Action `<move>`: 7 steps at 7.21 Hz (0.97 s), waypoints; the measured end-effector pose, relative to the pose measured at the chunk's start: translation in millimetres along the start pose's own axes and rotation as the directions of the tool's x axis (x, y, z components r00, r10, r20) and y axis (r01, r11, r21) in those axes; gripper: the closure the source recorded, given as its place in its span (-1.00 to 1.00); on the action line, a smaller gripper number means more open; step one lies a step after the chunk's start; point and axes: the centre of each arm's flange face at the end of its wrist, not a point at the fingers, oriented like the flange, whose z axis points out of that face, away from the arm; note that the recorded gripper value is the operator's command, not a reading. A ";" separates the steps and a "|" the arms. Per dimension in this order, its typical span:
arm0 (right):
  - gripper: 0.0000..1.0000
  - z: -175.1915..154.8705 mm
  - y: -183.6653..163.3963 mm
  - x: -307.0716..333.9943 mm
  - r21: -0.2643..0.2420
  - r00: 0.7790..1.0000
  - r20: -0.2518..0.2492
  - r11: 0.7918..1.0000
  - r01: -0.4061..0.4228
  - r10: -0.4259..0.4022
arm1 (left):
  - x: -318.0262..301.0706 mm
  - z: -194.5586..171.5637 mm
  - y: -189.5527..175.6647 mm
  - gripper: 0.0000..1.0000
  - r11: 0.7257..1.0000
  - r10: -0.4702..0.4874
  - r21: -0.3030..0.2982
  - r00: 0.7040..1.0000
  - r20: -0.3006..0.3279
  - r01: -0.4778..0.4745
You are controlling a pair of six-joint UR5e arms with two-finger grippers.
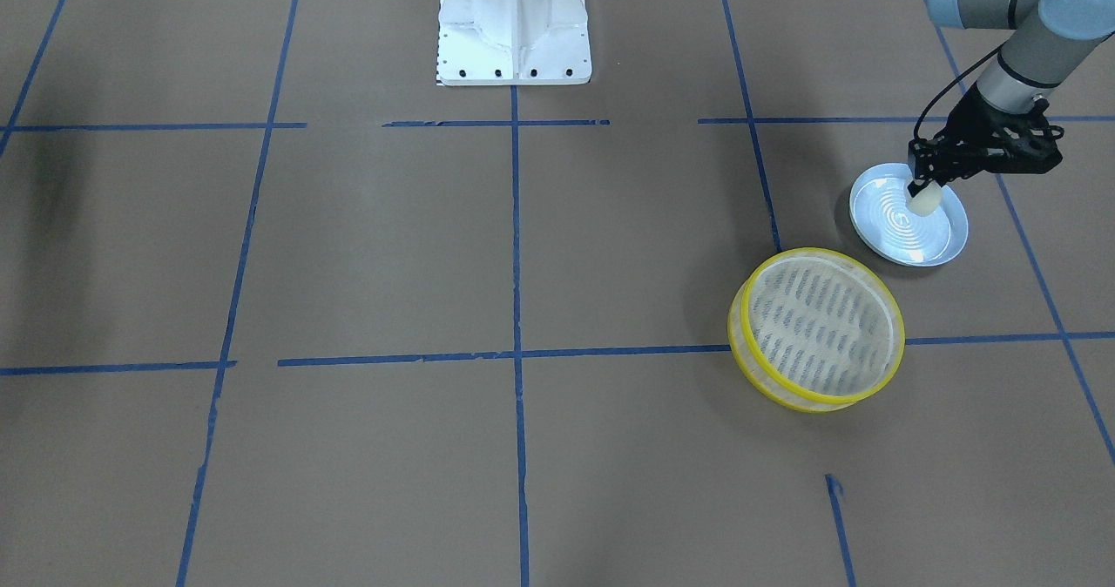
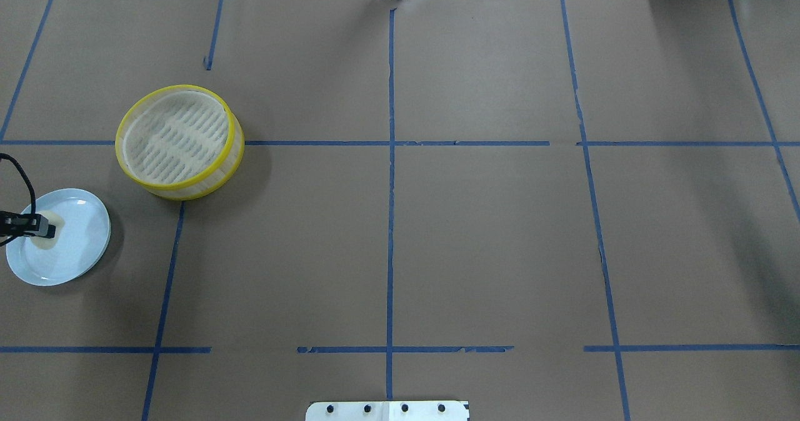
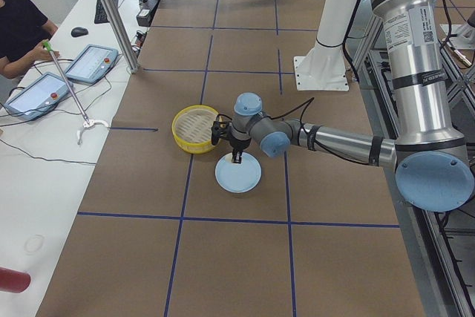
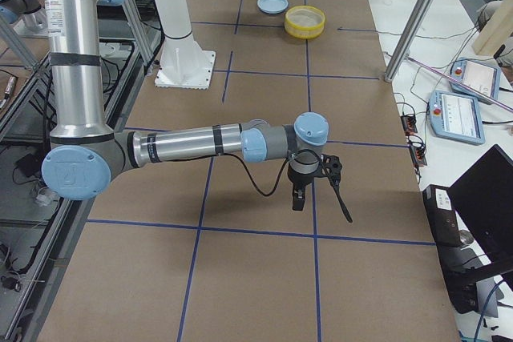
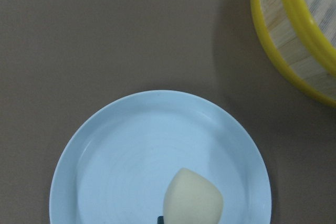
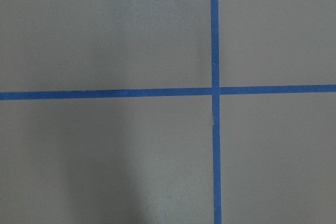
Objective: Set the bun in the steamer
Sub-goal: 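Lift the bun with the left gripper and carry it over the steamer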
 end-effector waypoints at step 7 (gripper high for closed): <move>-1.00 0.0 0.0 0.0 0.000 1.000 0.000 1.000 0.000 0.000 | 148.3 -78.5 -171.3 0.40 0.999 0.000 -0.047 0.997 0.076 0.004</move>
